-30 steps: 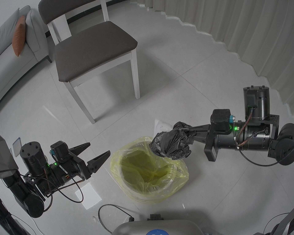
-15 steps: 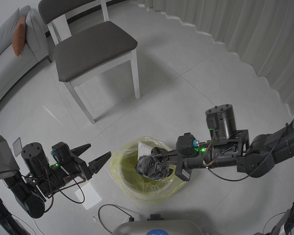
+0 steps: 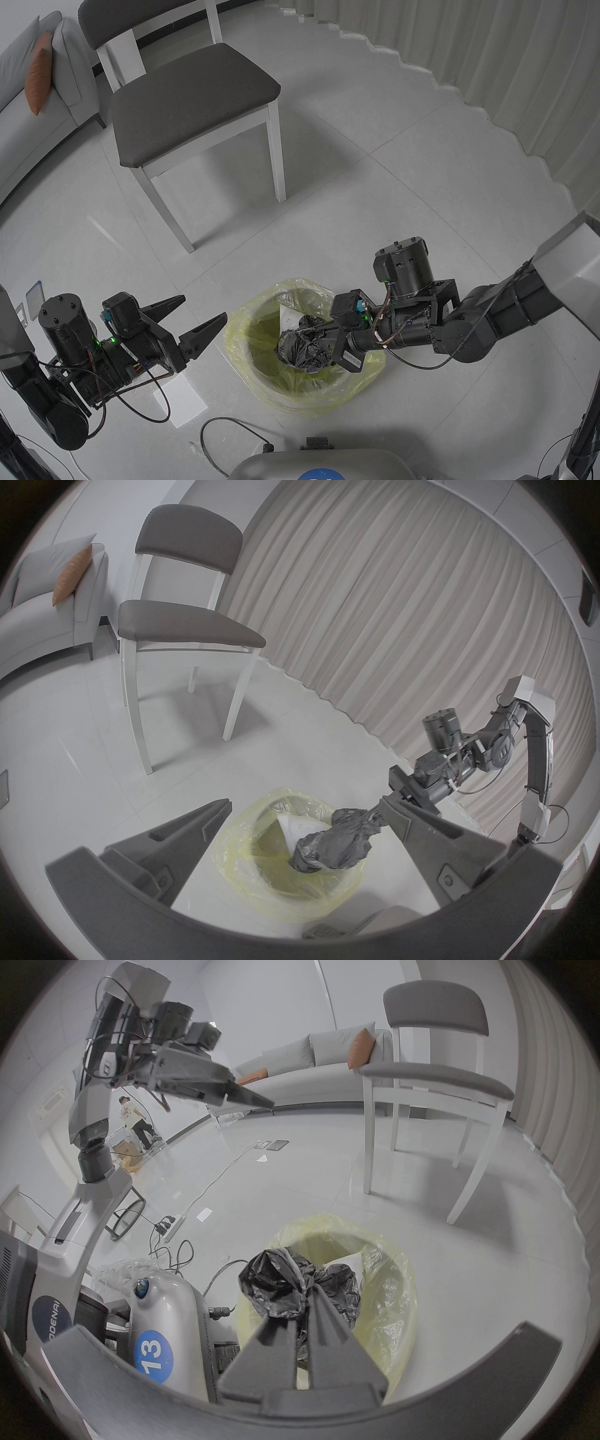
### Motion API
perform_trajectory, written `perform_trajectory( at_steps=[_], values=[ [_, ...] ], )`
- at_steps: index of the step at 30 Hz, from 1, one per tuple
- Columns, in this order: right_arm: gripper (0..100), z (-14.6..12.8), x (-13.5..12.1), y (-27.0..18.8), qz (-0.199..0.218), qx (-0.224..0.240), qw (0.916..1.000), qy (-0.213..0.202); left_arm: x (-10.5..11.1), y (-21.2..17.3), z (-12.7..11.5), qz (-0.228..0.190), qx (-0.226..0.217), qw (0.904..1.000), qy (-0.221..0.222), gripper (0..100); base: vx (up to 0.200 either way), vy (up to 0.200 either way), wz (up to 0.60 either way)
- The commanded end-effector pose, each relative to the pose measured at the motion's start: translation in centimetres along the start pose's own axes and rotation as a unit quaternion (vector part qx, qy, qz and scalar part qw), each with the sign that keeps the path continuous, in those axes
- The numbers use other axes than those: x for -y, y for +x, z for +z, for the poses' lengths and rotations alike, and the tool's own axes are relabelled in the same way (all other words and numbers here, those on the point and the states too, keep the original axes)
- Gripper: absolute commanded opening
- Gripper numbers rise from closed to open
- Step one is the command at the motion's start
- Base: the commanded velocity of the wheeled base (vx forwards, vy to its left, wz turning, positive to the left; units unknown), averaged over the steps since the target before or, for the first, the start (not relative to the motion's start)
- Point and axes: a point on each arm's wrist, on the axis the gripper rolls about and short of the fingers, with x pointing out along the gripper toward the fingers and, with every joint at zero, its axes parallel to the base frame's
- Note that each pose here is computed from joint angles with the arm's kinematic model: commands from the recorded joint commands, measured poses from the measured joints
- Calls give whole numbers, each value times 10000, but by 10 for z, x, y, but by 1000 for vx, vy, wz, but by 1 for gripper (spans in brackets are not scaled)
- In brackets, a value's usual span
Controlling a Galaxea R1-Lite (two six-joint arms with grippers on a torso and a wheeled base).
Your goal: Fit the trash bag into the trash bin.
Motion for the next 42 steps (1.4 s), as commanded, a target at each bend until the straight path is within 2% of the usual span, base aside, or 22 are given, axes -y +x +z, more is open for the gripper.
perform_trajectory(
  at_steps=[1, 6, 11, 14, 17, 21, 34, 42],
  values=[
    [0, -18, 3, 26, 90, -207, 9997, 114, 1, -1, 3, -15, 105, 9999, 33, 100, 0, 0, 0],
    [0, -30, 6, 35, 117, -340, 9992, 195, 0, -1, 2, -13, 91, 10000, 20, 100, 0, 0, 0],
    [0, -35, -2, 35, 215, -435, 9987, 170, 0, 0, 1, -10, 70, 10000, -3, 100, 0, 0, 0],
    [0, -13, -8, 15, 151, -156, 9998, 5, -1, -1, 1, 8, 58, 10000, -17, 100, 0, 0, 0],
    [0, -10, -12, 8, 185, -152, 9997, 1, 0, -1, 0, -6, 48, 10000, -19, 100, 0, 0, 0],
    [0, -15, -11, 11, 190, -218, 9996, 51, 2, -1, 1, -53, 54, 10000, -10, 100, 0, 0, 0],
    [0, -60, 5, 61, 238, -650, 9969, 370, 6, -8, 2, -78, 63, 9999, -4, 100, 0, 0, 0],
    [0, -63, 14, 85, 237, -658, 9968, 377, 10, -5, -1, -176, -1, 9998, -33, 100, 0, 0, 0]
  ],
)
